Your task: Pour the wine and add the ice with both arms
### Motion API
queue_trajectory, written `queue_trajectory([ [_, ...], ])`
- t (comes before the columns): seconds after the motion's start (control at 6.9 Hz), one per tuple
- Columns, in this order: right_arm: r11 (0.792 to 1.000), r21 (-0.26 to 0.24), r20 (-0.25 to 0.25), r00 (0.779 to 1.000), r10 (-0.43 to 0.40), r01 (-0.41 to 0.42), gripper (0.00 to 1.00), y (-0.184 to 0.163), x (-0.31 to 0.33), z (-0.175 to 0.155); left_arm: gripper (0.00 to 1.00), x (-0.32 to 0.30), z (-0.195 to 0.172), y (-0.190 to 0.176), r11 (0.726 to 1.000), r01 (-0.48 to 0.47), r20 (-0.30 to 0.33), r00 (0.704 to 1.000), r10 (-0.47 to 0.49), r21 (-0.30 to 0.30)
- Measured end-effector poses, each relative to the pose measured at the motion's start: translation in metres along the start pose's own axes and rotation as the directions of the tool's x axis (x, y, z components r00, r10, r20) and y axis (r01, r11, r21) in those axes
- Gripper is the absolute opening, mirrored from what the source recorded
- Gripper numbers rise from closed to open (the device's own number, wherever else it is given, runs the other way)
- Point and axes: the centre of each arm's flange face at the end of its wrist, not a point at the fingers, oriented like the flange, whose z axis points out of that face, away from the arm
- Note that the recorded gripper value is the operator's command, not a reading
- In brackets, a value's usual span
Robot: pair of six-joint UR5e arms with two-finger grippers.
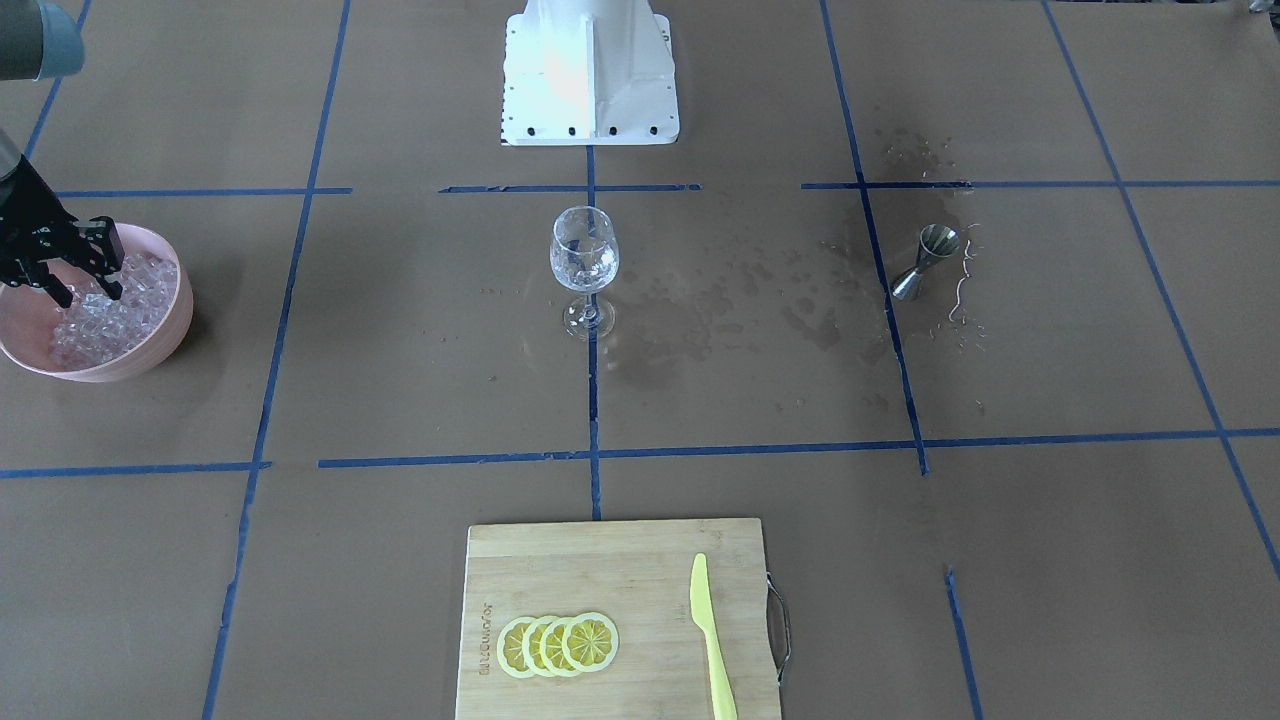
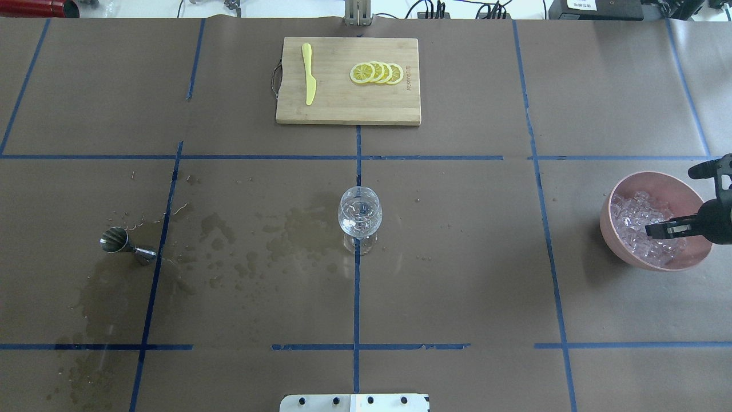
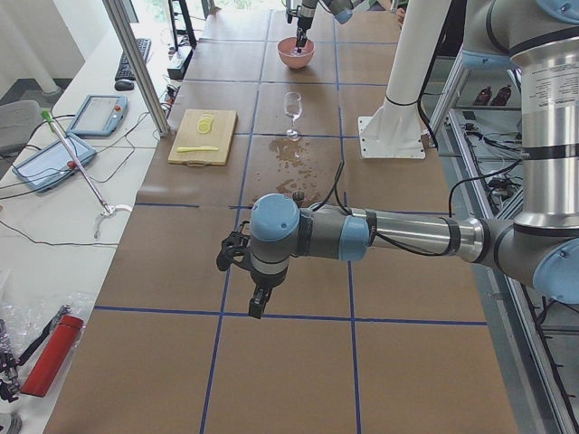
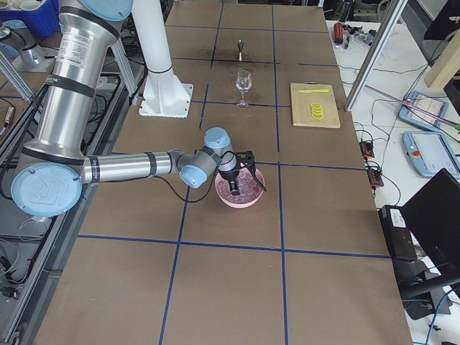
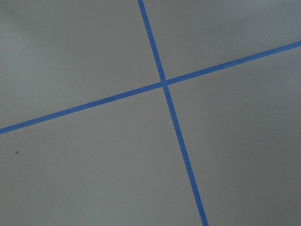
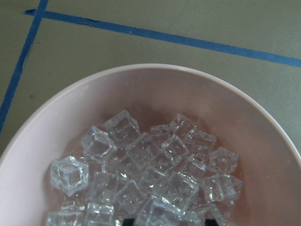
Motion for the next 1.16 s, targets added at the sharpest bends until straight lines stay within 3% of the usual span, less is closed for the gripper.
queue_trajectory([
  [0.14, 1.0, 0.002, 0.002, 1.0, -0.003, 0.003, 0.11, -0.001, -0.001, 0.0, 1.0, 0.0, 0.0, 0.0, 1.0, 0.0, 0.0, 1.0, 0.0, 0.0],
  [0.43, 1.0, 0.008, 0.008, 1.0, -0.009, 0.009, 0.0, -0.005, -0.005, -0.001, 1.0, 0.0, 0.0, 0.001, 1.0, 0.001, 0.0, 1.0, -0.001, -0.001],
  [0.72, 1.0, 0.019, 0.019, 1.0, -0.017, 0.017, 0.0, -0.008, -0.009, -0.006, 1.0, 0.0, 0.001, 0.001, 1.0, 0.001, 0.0, 1.0, -0.001, -0.001],
  [1.16, 0.997, 0.071, 0.082, 0.996, -0.029, 0.023, 0.0, -0.023, -0.029, -0.048, 1.0, -0.001, 0.001, 0.001, 1.0, 0.003, -0.001, 1.0, -0.003, -0.005],
])
